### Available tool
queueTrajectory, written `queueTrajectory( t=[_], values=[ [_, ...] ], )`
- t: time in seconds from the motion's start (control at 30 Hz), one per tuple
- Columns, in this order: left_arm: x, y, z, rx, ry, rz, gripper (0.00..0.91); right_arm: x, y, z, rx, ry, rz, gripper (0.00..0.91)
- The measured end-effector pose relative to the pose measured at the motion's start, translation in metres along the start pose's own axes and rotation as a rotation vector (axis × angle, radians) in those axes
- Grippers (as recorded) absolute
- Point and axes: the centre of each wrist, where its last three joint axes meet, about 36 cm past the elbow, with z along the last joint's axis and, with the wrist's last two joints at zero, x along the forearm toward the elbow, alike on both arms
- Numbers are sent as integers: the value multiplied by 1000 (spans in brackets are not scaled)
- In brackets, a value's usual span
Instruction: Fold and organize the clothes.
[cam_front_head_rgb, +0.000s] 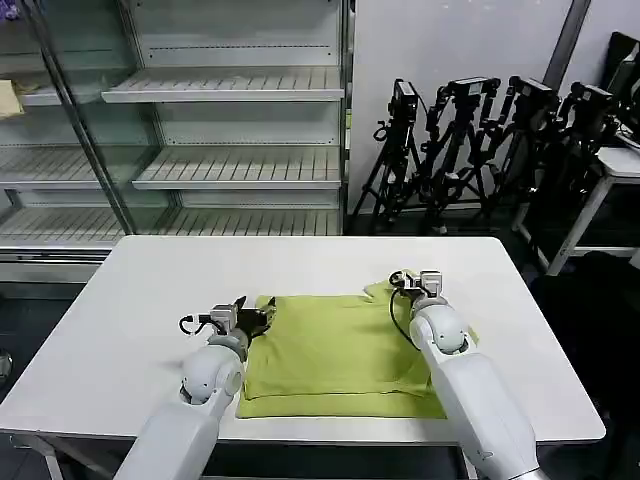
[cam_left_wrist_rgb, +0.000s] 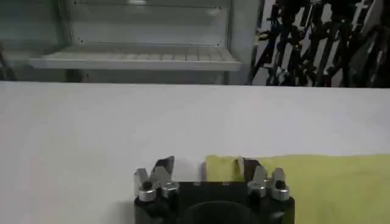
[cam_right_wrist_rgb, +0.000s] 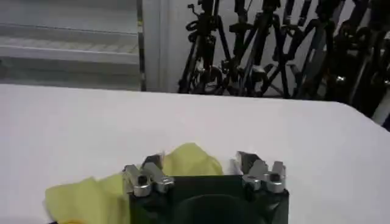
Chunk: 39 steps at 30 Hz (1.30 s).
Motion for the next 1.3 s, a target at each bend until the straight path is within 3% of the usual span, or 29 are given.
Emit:
queueTrajectory(
  t=[0.5,0.9,1.3],
  values=[
    [1,2,7,34,21,50,40,1,9,7,-20,-6,-35,0],
    [13,4,3,55,-25,74,40,14,0,3,-51,-135,-20,0],
    [46,14,-6,49,-87,89,40,55,-12,-10,-59,-247,-32,0]
  ],
)
